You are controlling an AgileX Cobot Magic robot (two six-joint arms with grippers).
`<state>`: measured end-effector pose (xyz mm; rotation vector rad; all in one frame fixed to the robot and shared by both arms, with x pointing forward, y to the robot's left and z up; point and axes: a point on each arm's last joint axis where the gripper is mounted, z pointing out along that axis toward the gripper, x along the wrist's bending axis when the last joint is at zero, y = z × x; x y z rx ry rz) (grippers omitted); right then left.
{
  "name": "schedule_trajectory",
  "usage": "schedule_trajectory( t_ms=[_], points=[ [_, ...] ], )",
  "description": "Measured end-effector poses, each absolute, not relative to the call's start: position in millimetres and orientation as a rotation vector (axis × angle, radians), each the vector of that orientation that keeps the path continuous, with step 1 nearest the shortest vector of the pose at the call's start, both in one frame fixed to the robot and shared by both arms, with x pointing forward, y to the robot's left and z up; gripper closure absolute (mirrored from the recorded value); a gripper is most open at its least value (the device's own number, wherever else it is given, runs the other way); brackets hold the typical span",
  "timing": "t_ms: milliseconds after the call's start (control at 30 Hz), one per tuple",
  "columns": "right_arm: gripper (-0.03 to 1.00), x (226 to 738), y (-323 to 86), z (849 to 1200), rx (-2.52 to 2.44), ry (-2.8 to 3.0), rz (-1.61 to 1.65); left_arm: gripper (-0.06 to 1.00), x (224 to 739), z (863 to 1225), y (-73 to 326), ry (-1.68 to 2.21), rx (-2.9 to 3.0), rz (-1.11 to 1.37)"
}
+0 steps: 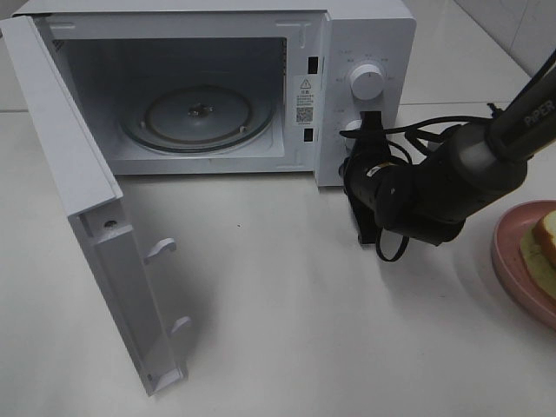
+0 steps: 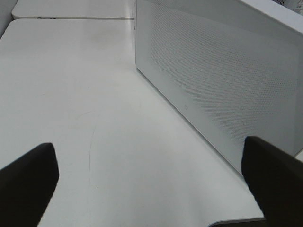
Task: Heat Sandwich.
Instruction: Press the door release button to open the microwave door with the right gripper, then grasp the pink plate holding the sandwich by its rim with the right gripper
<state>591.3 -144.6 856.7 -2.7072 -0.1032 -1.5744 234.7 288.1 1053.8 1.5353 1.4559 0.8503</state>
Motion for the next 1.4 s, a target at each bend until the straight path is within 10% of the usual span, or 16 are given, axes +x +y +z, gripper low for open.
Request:
schedule_trajectory(
  t_ms=[767,1400],
  points=[
    [0.96,541,-161,892,-2.706,-0.484,-1.413,-0.05,235,1054,288,1.456,1.535,0.850],
    [0.94,493,-157,929,-2.398,-1.897,-0.731,-0.05,235,1054,288,1.456,1.535,0.850]
  ],
)
